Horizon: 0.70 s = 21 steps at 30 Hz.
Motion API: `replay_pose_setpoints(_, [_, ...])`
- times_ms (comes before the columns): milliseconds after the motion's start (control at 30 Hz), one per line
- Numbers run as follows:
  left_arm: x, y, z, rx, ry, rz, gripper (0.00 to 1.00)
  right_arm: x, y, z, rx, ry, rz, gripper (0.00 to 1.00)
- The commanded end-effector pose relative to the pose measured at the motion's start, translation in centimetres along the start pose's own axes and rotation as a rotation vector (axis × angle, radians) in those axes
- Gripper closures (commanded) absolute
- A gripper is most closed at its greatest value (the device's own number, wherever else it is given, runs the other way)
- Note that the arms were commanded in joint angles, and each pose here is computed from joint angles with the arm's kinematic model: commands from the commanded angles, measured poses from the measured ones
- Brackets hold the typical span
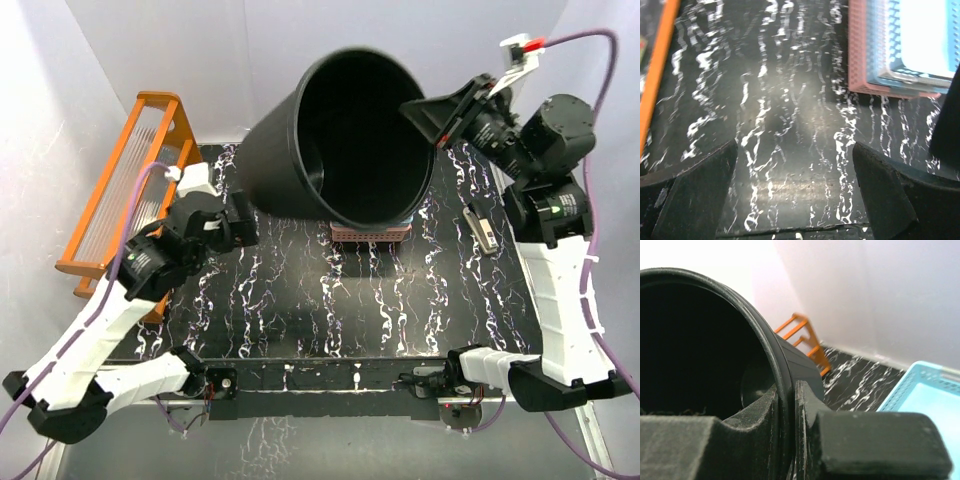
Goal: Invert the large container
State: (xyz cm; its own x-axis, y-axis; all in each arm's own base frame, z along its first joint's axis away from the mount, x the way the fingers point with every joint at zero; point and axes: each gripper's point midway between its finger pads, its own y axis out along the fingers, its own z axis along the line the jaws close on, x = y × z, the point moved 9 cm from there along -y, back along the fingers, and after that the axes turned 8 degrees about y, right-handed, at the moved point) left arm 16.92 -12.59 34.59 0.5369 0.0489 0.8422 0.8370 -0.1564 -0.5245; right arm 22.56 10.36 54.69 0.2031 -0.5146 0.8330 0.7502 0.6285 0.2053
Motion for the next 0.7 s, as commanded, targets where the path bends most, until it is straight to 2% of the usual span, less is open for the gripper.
replay_pose_setpoints(0, [-1.9, -3.2, 4.4, 0.310, -0.092, 0.055, 0.02, -1.7, 0.5, 0.5, 0.174, 0.000, 0.074, 1.00])
replay_pose_setpoints(100, [-2.8, -4.0, 5.6, 0.376, -0.158, 0.041, 0.02, -3.7, 0.5, -0.4, 0.167, 0.029, 0.148, 1.00])
replay_pose_setpoints(267, [-2.4, -5.2, 6.1, 0.340, -0.221, -0.030, 0.01, -8.4, 0.9, -1.6, 0.150, 0.098, 0.289, 1.00])
replay_pose_setpoints(400, [-0.5, -5.4, 5.3, 0.313, -0.165, -0.033, 0.02, -12.4, 1.5, -1.7, 0.062, 0.089, 0.356, 1.00])
replay_pose_setpoints(500, [1.4, -5.5, 4.6, 0.316, -0.129, -0.028, 0.01, -15.2, 1.8, -2.2, -0.072, 0.062, 0.388, 1.00])
replay_pose_setpoints(667, [5.2, -6.6, 3.7, 0.281, -0.087, -0.095, 0.02, -18.9, 0.9, -4.4, -0.188, 0.083, 0.439, 1.00])
